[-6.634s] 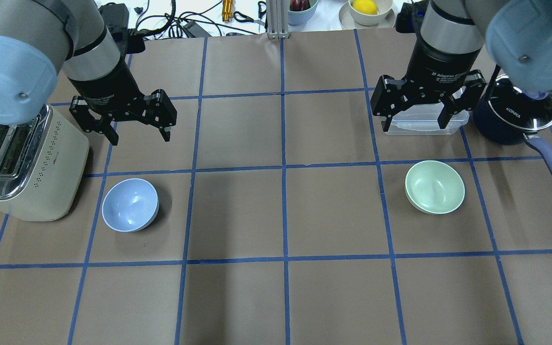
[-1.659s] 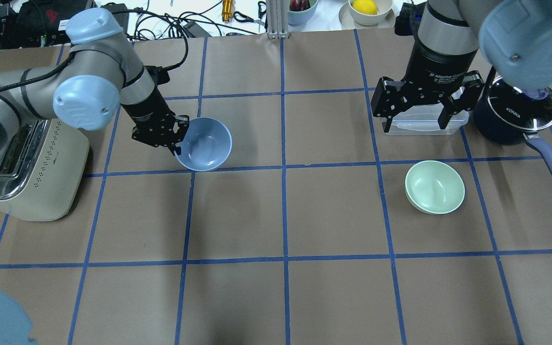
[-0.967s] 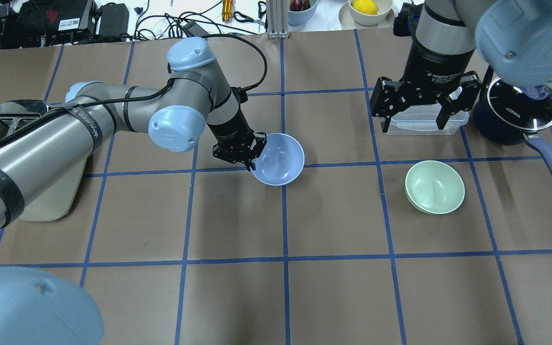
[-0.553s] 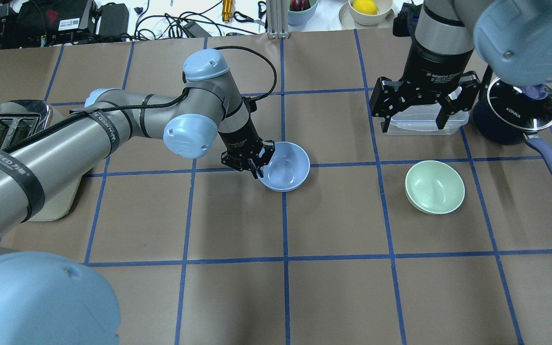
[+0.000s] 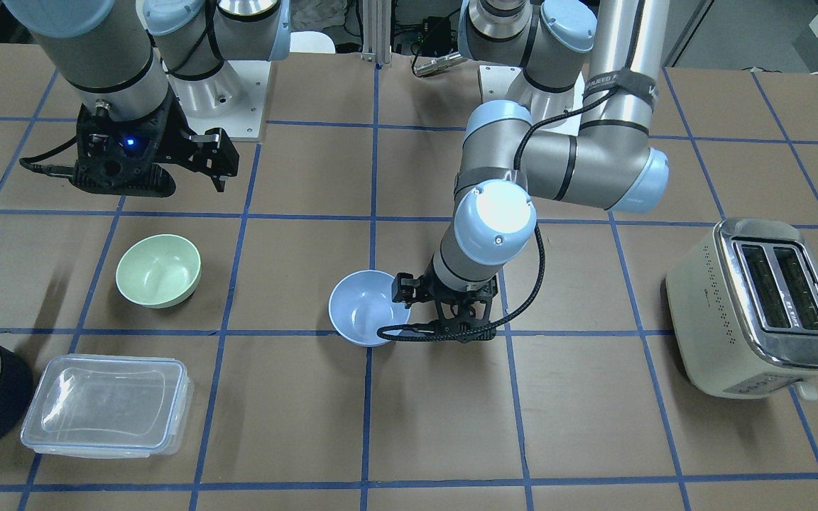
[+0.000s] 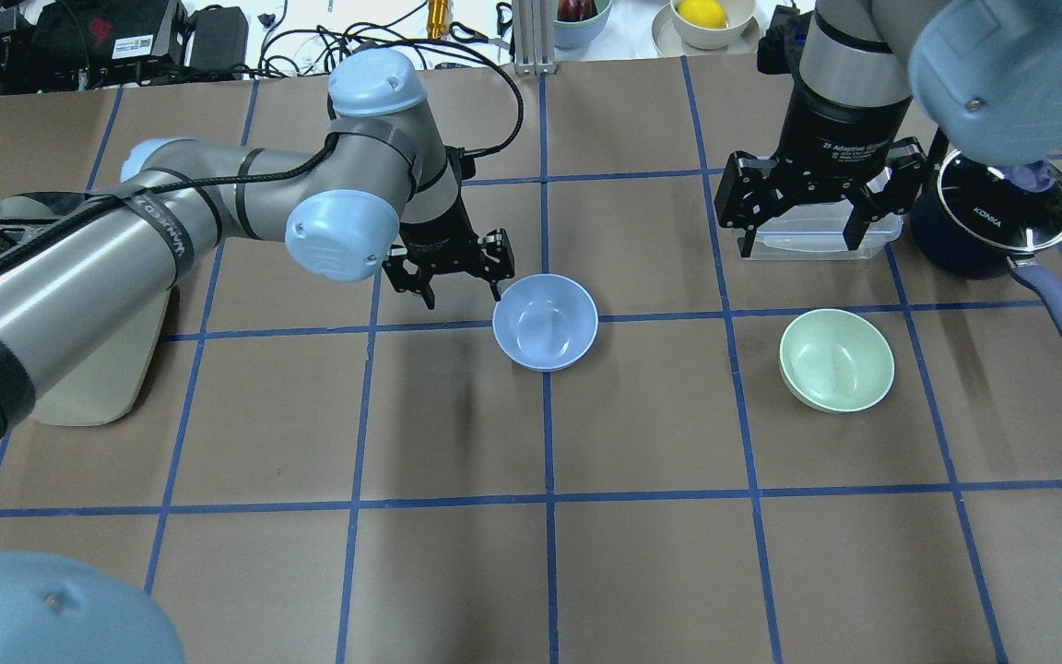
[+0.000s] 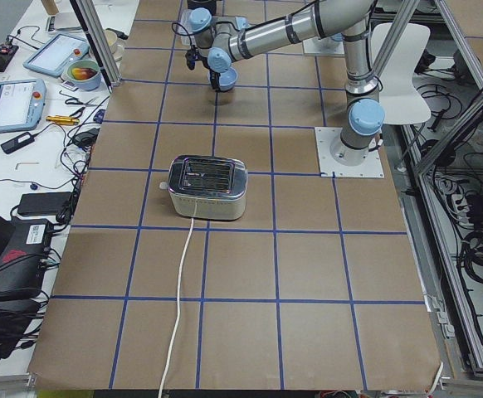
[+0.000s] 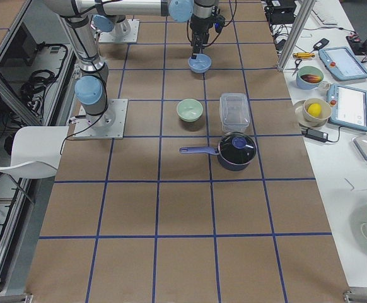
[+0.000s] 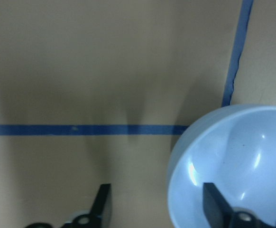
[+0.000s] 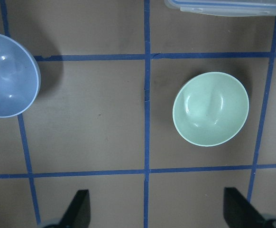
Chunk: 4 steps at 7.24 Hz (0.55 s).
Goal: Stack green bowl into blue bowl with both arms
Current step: 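Release the light blue bowl and raise the left gripper away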
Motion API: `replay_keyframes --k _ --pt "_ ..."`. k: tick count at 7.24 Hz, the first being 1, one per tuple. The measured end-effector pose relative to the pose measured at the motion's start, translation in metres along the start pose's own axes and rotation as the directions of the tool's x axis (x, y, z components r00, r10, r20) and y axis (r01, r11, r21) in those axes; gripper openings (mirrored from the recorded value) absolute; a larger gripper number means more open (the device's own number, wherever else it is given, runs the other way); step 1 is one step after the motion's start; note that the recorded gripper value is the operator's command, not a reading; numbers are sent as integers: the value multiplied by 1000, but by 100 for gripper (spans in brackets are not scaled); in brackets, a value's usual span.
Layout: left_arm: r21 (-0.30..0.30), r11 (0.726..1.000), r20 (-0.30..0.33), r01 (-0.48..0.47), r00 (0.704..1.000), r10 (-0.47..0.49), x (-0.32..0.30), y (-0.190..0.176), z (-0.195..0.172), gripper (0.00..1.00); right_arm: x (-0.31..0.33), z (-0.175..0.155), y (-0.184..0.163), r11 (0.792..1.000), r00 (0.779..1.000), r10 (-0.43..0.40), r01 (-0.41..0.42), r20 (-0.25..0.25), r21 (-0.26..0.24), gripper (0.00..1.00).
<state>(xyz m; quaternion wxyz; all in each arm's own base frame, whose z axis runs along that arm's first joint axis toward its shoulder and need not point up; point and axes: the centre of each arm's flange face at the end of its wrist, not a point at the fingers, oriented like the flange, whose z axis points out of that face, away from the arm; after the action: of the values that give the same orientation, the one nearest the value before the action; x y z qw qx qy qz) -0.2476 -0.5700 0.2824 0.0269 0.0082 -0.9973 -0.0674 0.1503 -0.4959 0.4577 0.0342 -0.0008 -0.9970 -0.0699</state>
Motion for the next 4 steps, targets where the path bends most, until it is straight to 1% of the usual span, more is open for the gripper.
replay_keyframes --k 1,3,4 --pt "6 1000 56 -12 998 12 -21 2 -44 100 1 4 -3 1000 1000 -1 1 -7 -7 100" --pt "1 998 98 -55 994 55 -68 19 -126 100 3 21 -19 1000 1000 -5 5 -4 -30 100" --pt "12 998 114 -63 992 61 -87 33 -156 100 5 34 -32 999 1000 -1 1 -1 -36 100"
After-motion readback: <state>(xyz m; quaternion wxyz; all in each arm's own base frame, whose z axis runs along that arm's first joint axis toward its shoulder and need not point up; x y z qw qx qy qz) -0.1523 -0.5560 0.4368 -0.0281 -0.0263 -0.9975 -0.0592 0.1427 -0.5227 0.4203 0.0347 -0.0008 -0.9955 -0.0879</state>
